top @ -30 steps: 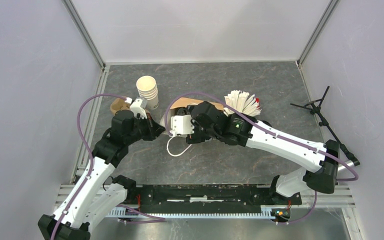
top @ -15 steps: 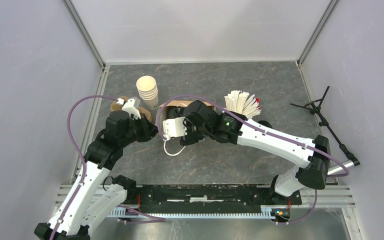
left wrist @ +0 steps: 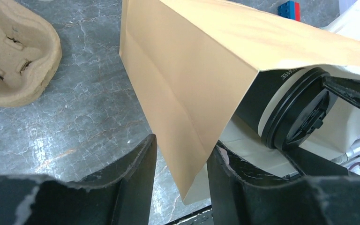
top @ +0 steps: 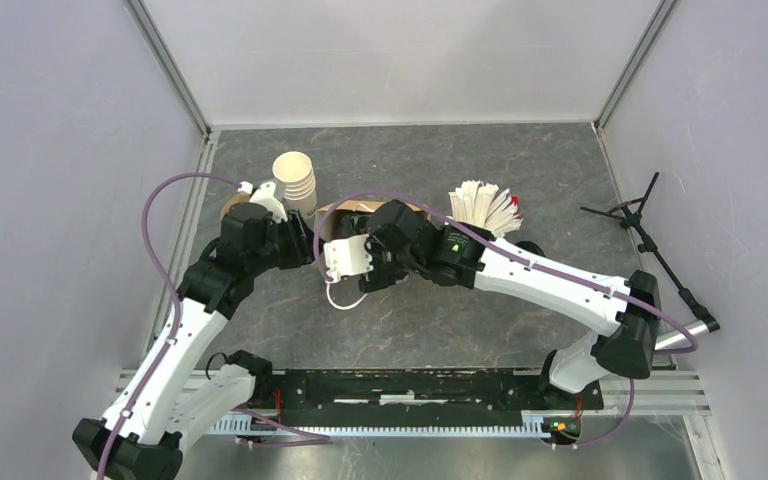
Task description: Pack the takeout coffee
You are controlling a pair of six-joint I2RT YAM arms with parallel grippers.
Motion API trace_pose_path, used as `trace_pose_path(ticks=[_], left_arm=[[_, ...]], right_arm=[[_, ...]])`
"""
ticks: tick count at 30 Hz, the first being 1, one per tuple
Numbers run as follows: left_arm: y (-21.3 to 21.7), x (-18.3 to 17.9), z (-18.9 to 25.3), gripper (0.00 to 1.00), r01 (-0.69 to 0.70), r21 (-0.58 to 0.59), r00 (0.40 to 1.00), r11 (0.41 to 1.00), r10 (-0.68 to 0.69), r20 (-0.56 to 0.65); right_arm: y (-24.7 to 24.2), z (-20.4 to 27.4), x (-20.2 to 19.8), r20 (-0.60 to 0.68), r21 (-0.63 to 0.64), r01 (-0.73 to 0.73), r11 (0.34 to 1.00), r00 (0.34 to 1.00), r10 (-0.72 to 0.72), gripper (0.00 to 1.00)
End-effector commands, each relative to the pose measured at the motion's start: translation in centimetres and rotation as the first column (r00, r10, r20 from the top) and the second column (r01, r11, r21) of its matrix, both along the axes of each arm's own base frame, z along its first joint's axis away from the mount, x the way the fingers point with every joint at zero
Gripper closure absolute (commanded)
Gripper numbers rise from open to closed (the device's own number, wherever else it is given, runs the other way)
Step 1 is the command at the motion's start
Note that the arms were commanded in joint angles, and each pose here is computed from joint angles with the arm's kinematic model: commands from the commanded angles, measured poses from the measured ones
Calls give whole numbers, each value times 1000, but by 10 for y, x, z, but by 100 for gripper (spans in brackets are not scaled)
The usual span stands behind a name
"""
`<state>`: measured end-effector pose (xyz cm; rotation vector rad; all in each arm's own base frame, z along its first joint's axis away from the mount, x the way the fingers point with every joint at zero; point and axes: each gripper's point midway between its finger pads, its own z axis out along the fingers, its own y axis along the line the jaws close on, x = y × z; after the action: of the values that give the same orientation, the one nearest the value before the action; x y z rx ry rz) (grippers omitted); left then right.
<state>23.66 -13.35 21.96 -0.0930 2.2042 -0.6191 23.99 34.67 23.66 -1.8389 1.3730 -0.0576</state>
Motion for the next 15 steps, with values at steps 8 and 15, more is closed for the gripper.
trace_pose_path(ticks=[8,15], left_arm=[[-2,23,27,54,11,25,993,1000,-14,120],[-8,26,28,77,38,17,991,999,-40,126]], right_arm=[[-4,13,-14,-10,40,-59,997,998,60,13],[-14,7,-21,-24,7,-82,997,996,82,14]])
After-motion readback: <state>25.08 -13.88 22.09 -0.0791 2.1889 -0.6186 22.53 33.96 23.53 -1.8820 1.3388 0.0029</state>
